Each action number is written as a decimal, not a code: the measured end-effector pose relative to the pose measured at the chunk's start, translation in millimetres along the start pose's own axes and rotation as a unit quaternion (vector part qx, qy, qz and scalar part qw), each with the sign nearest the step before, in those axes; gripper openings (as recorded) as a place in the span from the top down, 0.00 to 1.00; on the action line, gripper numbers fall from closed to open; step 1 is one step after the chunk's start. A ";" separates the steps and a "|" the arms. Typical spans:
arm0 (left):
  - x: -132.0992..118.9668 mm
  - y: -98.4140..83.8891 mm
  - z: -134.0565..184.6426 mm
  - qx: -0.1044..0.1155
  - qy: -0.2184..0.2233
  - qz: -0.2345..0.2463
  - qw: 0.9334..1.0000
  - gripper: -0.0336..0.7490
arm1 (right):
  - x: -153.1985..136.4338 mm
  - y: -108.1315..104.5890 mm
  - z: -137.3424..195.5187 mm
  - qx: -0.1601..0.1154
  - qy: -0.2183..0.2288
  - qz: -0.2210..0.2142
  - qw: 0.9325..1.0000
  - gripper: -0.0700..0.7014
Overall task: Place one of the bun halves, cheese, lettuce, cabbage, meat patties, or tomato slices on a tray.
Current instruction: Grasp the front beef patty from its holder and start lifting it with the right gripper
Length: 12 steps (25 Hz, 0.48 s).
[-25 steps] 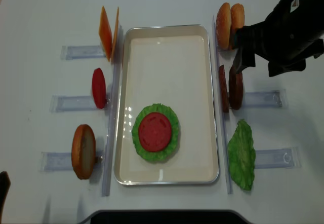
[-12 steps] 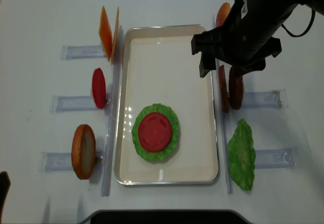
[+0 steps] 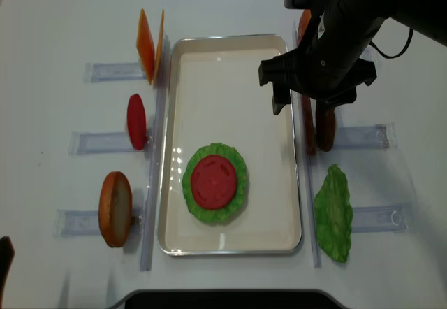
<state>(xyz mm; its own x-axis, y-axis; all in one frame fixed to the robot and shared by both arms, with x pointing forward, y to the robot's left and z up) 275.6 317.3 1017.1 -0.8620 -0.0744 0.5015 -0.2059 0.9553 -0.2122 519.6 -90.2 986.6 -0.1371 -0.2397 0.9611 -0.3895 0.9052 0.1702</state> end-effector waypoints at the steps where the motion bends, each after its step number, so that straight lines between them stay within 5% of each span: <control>1: 0.0 0.0 0.0 0.000 0.000 0.000 1.000 0.07 | -1.8 -0.3 -0.2 0.000 0.002 0.001 1.000 0.21; 12: 0.0 0.0 0.0 0.000 0.000 0.000 1.000 0.07 | -16.8 -2.3 -3.3 0.002 0.011 0.006 1.000 0.21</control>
<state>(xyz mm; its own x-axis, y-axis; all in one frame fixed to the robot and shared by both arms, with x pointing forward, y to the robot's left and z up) 275.6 317.3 1017.1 -0.8620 -0.0744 0.5015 -0.2059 0.9553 -0.2122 525.8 -87.1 970.8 -0.1216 -0.2218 0.9675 -0.3921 0.9062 0.1584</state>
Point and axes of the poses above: a point on each arm's last joint axis where the gripper is mounted, x pointing back along that axis away from the gripper, y along the wrist's bending axis when the last joint is at zero, z = x × y, the point moved 5 cm from there along -x, pointing out along that axis toward the gripper, and after that the axes turned 15 degrees about x, right-handed, at the moved point
